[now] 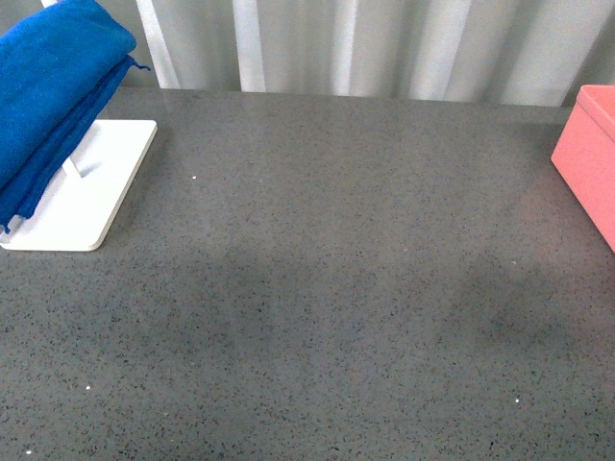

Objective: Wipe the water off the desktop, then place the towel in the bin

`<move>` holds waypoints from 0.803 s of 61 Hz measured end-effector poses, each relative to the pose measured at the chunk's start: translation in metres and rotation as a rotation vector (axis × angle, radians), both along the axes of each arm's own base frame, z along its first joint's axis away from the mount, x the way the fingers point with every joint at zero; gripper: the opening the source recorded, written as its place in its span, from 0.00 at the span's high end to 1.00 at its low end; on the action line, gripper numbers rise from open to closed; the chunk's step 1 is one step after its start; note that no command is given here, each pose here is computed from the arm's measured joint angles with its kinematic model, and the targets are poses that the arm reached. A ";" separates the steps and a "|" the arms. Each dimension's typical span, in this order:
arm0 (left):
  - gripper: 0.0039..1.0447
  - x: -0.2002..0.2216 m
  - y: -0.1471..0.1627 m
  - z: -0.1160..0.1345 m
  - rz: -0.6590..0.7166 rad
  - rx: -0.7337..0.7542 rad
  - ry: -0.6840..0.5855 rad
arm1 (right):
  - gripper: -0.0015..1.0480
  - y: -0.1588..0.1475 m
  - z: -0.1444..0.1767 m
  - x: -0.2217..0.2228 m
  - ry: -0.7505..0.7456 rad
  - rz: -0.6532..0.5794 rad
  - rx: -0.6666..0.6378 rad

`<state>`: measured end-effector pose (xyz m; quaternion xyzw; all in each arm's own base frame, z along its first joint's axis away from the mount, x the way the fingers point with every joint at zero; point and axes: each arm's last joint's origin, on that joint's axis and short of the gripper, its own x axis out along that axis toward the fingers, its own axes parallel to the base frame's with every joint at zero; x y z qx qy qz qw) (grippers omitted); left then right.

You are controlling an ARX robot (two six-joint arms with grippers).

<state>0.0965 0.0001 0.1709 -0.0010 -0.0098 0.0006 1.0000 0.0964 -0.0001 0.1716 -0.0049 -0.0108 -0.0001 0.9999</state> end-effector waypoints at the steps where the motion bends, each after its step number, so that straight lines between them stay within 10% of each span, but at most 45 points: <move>1: 0.06 0.000 0.000 0.000 0.000 0.000 0.000 | 0.07 0.000 0.000 0.000 0.000 0.000 0.000; 49: 0.06 0.000 0.000 0.000 0.000 0.000 0.000 | 0.07 0.000 0.000 0.000 0.000 0.000 0.000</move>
